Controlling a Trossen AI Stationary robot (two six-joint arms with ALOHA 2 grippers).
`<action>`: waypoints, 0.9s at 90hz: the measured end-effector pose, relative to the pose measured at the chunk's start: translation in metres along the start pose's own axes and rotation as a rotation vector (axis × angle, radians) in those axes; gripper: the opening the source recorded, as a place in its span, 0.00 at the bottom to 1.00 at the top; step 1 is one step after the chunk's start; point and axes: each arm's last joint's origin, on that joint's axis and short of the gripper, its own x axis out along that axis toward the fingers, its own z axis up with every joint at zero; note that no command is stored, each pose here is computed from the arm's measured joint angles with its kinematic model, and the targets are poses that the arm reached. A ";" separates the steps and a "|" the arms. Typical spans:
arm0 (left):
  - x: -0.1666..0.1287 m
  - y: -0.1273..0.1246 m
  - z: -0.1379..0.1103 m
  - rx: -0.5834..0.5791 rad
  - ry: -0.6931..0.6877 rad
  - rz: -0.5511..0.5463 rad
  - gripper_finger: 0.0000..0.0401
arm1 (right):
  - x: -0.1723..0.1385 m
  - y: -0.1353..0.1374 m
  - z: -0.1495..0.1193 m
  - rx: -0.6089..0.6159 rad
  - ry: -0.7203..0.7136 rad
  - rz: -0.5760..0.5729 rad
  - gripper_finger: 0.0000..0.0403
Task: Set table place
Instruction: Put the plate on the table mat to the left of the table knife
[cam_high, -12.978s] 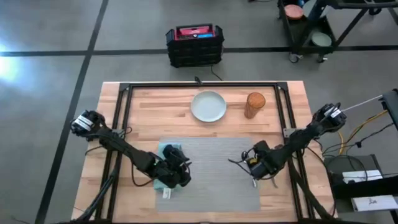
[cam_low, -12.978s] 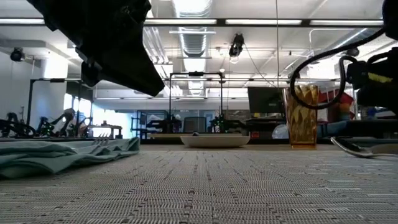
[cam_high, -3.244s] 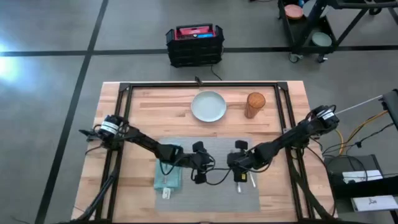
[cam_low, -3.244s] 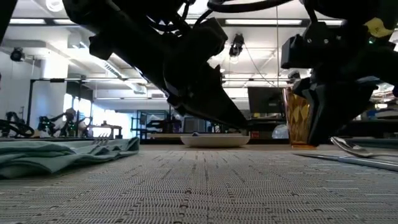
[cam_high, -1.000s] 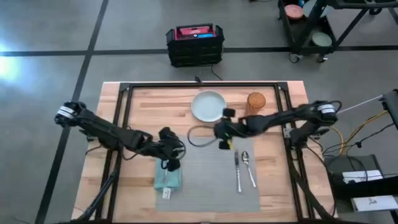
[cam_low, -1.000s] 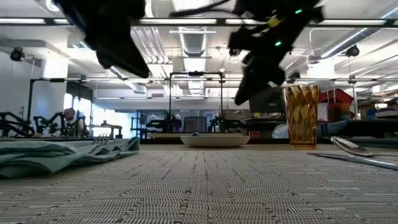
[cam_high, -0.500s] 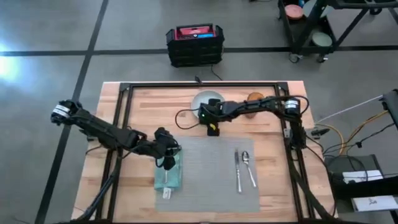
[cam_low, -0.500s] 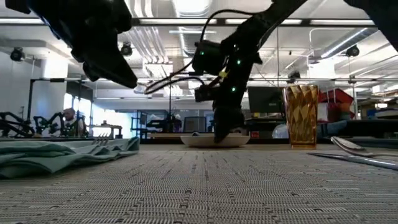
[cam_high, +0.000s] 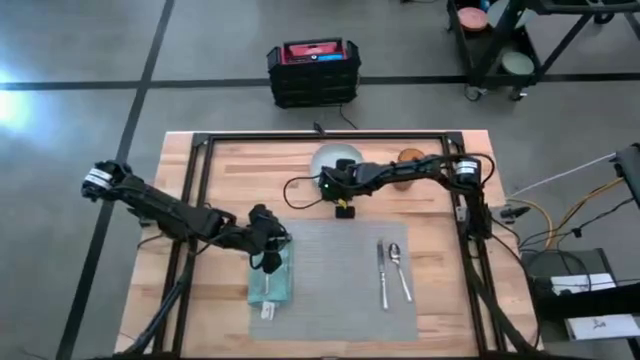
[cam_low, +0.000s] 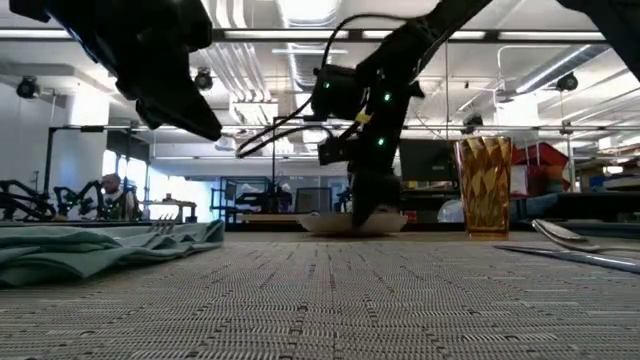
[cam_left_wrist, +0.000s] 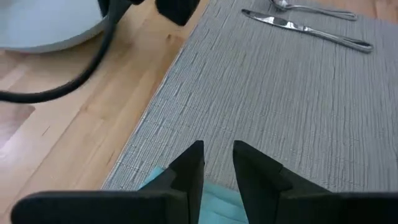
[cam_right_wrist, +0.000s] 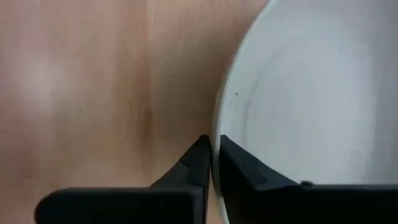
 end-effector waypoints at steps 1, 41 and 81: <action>0.000 0.000 0.000 0.000 0.000 0.000 0.18 | -0.004 0.002 0.000 -0.005 0.004 0.006 0.02; 0.001 0.002 0.001 0.001 -0.042 0.073 0.18 | -0.118 0.138 -0.002 -0.037 -0.173 0.212 0.00; 0.001 0.001 0.004 -0.029 -0.078 0.066 0.18 | -0.109 0.213 0.003 0.067 -0.268 0.283 0.00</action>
